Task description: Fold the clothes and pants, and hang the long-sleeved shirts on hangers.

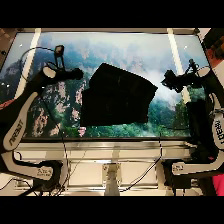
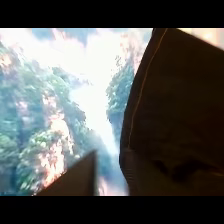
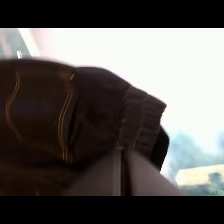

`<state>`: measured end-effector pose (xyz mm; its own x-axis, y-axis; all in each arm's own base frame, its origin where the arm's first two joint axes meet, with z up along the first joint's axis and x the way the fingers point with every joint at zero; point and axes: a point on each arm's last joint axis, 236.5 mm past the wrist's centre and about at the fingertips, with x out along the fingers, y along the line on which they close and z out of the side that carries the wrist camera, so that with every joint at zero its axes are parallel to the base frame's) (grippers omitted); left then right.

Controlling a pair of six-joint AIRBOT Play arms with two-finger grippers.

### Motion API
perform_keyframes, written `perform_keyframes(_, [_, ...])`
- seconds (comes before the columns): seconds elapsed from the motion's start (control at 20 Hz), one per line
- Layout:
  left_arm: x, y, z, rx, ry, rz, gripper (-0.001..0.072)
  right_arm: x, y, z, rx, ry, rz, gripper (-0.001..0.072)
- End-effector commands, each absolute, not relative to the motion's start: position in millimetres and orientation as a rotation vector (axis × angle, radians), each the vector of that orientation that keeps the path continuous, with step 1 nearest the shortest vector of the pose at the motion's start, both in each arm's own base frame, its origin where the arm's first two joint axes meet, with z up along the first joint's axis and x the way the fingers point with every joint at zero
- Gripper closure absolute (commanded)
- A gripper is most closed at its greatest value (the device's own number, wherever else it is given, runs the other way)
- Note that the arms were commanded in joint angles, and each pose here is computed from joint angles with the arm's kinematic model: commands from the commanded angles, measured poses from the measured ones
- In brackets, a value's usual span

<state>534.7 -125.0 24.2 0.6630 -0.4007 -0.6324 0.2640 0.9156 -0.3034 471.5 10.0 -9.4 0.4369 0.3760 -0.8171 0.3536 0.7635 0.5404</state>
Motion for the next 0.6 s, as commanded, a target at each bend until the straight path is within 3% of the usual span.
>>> perform_keyframes(0.0, [509.8,-110.5,48.0,-0.21,0.809,-0.417,0.0697,454.9,20.1,-1.8,0.606,1.22,0.151,0.069])
perform_keyframes(0.2, [478.2,-84.9,32.1,-0.213,0.945,-0.467,0.0698,402.1,57.4,-8.8,0.506,1.372,0.448,0.0692])
perform_keyframes(0.55, [362.7,-47.7,-37.1,-0.304,1.199,-0.518,0.0699,297.5,115.5,-45.9,0.65,1.507,0.75,0.0692])
